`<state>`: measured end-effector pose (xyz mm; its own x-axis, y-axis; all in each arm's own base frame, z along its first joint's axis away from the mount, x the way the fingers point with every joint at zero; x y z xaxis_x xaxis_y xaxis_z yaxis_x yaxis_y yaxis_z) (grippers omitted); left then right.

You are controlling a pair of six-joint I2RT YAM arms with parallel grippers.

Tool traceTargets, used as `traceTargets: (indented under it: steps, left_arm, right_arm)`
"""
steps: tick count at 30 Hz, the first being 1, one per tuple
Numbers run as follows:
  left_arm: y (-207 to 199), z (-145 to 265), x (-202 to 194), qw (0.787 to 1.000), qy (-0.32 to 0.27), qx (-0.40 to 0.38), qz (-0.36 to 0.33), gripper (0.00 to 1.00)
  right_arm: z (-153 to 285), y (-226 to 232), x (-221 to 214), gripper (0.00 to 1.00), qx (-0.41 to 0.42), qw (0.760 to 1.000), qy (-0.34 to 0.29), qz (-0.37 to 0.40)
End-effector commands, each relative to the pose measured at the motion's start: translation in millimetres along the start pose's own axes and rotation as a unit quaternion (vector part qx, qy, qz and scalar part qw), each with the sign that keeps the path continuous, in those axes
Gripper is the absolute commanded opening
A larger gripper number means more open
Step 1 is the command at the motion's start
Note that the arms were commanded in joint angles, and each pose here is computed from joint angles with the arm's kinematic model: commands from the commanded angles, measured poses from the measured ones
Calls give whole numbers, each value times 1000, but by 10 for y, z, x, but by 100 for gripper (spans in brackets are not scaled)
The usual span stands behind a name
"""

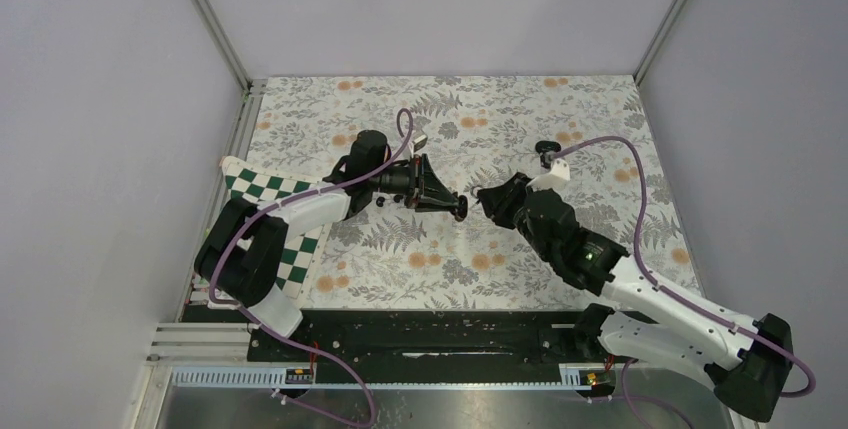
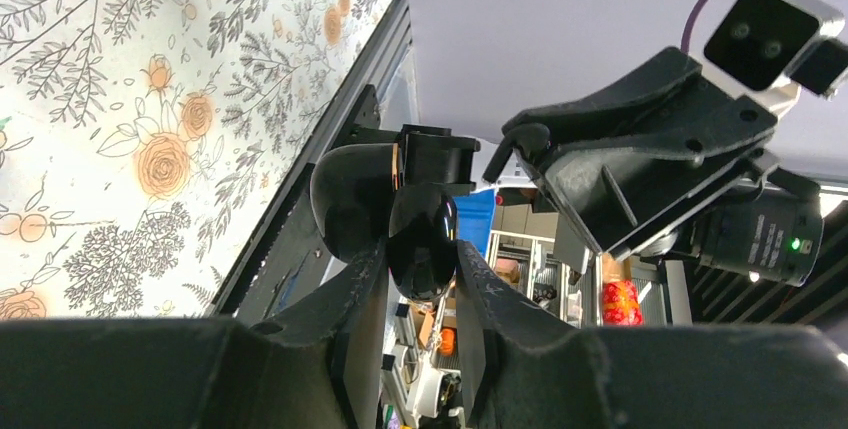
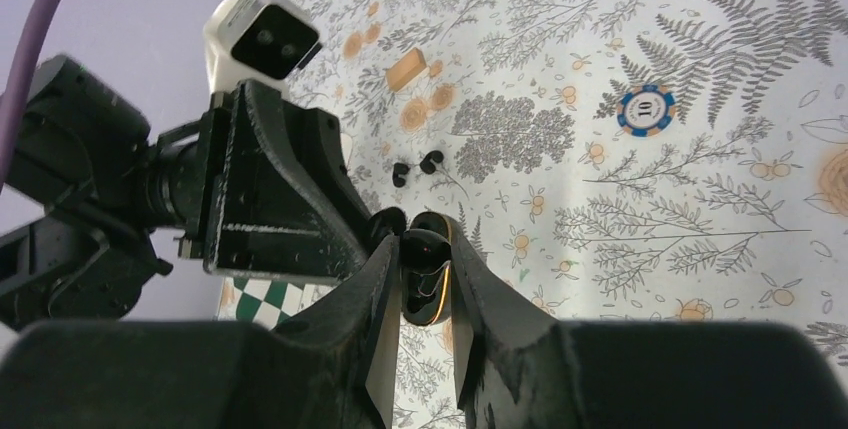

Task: Insert the wireless bluetooth earbuds into the charging case
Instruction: Insert the right earbud into the left side groove of the charging case.

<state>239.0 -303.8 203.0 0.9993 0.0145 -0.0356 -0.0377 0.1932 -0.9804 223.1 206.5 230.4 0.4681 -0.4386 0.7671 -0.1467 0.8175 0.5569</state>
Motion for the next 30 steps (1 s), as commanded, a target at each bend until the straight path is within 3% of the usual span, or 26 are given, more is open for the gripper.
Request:
traceTargets:
  steps: [1, 4, 13, 20, 24, 30]
  left_arm:
    - [-115, 20, -13, 999, -1, 1, -50, 0]
    - [-1, 75, -69, 996, -3, 41, -80, 0]
    - [188, 189, -246, 982, 56, 81, -159, 0]
    - [121, 116, -206, 986, 74, 73, -129, 0]
    - [48, 92, -223, 989, 88, 65, -101, 0]
    - [69, 61, -245, 992, 93, 58, -65, 0]
  right_arm:
    - [16, 28, -17, 0, 24, 996, -79, 24]
    - [43, -54, -134, 0, 52, 992, -112, 6]
    - [248, -57, -146, 0, 95, 987, -95, 83]
    - [348, 61, -405, 0, 200, 963, -63, 168]
    - [464, 72, -398, 0, 245, 946, -95, 191]
    - [540, 37, -301, 0, 243, 942, -120, 198]
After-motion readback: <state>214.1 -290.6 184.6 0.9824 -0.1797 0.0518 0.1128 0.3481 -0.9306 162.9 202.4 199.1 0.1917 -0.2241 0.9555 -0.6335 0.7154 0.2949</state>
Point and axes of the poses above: each gripper's point midway between its finger pads, its own z axis back along the fingers, its own y axis along the line the jaws close on, x = y × z, the point moved 3 cm from there along z, back along the fingers, and after that the axes turned 7 degrees about z, right-handed, at the moved point
